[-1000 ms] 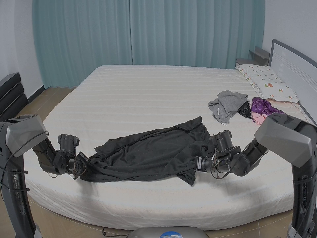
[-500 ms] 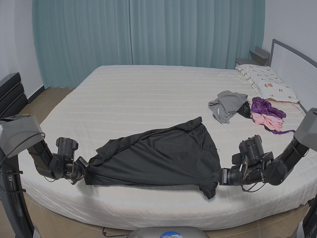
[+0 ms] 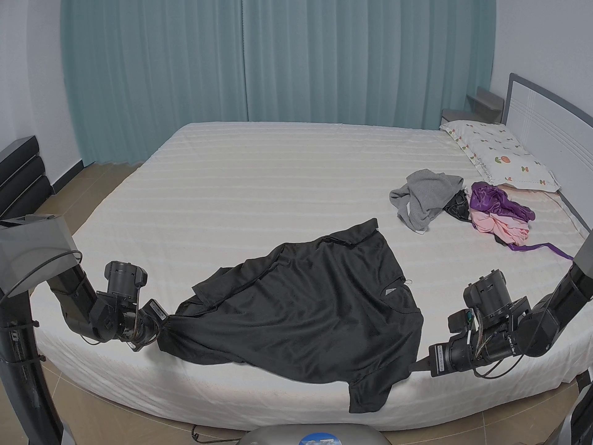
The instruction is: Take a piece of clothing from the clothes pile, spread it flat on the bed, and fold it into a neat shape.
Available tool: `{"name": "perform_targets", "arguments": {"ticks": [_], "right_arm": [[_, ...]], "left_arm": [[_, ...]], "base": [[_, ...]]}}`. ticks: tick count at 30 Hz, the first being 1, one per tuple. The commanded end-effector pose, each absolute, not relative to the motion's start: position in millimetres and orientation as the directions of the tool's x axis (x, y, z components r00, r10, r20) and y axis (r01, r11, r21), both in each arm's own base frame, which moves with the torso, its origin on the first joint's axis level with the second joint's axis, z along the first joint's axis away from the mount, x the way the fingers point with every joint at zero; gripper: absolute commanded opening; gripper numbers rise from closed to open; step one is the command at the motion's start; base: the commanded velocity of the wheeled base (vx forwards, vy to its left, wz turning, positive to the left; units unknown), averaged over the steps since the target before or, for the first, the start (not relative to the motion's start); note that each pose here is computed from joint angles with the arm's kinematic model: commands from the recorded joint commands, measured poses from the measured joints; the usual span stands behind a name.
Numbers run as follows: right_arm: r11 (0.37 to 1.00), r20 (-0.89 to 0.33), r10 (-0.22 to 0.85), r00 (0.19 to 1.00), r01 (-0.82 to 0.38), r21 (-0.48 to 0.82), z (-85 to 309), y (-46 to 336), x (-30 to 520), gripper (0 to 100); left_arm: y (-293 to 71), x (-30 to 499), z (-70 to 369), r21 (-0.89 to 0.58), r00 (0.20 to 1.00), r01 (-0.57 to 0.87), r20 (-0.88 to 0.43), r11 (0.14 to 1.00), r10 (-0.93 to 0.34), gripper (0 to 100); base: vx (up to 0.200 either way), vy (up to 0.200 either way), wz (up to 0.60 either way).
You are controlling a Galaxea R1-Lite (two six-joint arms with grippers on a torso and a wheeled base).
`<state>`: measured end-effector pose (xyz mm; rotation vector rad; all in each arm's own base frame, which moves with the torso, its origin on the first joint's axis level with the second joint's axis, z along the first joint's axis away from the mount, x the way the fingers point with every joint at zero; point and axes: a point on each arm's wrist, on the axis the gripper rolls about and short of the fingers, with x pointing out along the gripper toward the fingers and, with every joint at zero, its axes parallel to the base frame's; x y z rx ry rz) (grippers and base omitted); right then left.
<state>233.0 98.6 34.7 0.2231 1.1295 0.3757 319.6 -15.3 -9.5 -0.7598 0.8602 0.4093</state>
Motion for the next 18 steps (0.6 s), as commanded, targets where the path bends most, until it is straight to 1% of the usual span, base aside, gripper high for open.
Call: {"name": "perform_targets", "arguments": {"ticks": [1,4,10,15,18], "right_arm": [[0.917,-0.858,0.397,0.327,-0.181,0.355,16.4,107.0,244.2,100],[0.920,-0.863,0.391,0.320,-0.174,0.352,8.4,109.9,253.4,100],[0.929,-0.851,0.369,0.373,-0.119,0.351,-1.9,99.6,277.8,100],[0.932,-0.843,0.353,0.406,-0.074,0.355,-18.2,89.3,294.6,100],[0.931,-0.826,0.344,0.447,-0.049,0.362,-32.9,85.6,309.0,100]], "left_arm": [[-15.8,317.9,-10.3,-0.427,0.596,-0.602,-0.803,0.675,0.023,0],[-15.8,317.9,-9.3,-0.430,0.598,-0.601,-0.801,0.674,0.023,0],[-15.8,318.0,-7.8,-0.432,0.602,-0.599,-0.798,0.674,0.023,0],[-15.4,318.0,-7.3,-0.433,0.603,-0.599,-0.797,0.674,0.024,0],[-15.4,318.2,-5.8,-0.437,0.608,-0.597,-0.794,0.673,0.024,0]], "base": [[0.000,0.000,0.00],[0.000,0.000,0.00],[0.000,0.000,0.00],[0.000,0.000,0.00],[0.000,0.000,0.00]]}}
